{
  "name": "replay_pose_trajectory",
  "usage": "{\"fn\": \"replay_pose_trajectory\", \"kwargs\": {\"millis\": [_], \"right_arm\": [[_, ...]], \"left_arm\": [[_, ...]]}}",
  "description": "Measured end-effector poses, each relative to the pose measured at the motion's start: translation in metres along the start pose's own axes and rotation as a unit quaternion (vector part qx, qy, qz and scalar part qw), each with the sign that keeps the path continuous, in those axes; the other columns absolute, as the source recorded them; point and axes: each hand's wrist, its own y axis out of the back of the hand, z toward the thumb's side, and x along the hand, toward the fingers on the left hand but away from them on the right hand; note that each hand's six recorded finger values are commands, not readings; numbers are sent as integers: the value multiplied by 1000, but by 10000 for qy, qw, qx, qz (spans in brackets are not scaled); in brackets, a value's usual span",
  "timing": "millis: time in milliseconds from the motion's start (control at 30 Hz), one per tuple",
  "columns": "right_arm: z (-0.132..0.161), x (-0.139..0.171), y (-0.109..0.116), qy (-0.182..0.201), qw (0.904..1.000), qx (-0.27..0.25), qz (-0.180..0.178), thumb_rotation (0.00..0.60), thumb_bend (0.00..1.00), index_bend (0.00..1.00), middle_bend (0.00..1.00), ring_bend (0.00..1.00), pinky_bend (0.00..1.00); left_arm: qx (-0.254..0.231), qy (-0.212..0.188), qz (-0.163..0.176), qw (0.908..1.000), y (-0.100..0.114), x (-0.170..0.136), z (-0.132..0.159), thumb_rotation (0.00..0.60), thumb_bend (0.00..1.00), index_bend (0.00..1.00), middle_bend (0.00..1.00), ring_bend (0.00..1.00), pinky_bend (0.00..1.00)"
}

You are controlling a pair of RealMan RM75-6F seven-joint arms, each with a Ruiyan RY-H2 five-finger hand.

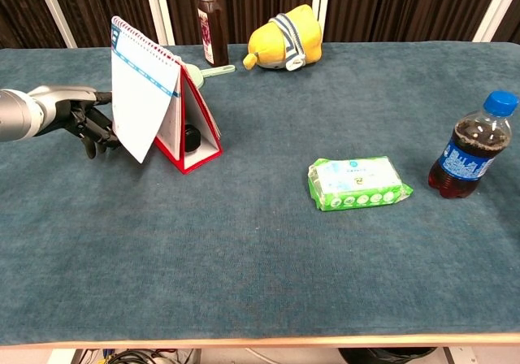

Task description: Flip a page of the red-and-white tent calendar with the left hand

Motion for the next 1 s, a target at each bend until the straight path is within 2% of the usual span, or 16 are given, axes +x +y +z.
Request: {"fn": "replay_pose_trajectory", "kwargs": {"millis": [333, 633, 833, 1000], "right_arm": [[0, 0, 0, 19, 10000, -2, -7, 600, 96, 0, 0, 0, 172], [0, 0, 0, 18, 10000, -16, 3, 600, 97, 0, 0, 0, 172], [0, 0, 0, 16, 10000, -8, 1, 600, 96, 0, 0, 0, 172], [1, 1, 0, 16, 10000, -21, 9, 600, 96, 0, 0, 0, 172]], "left_arm": [[35, -226, -154, 9996, -7, -18, 6, 600, 416, 0, 622, 567, 566], [140, -623, -163, 9978, -7, -44, 14, 600, 416, 0, 616, 561, 565], [309, -969, -1, 9948, 2, -62, 22, 600, 416, 0, 549, 498, 525], [644, -1386, 296, 9878, 13, -77, 32, 600, 416, 0, 509, 468, 506]]}}
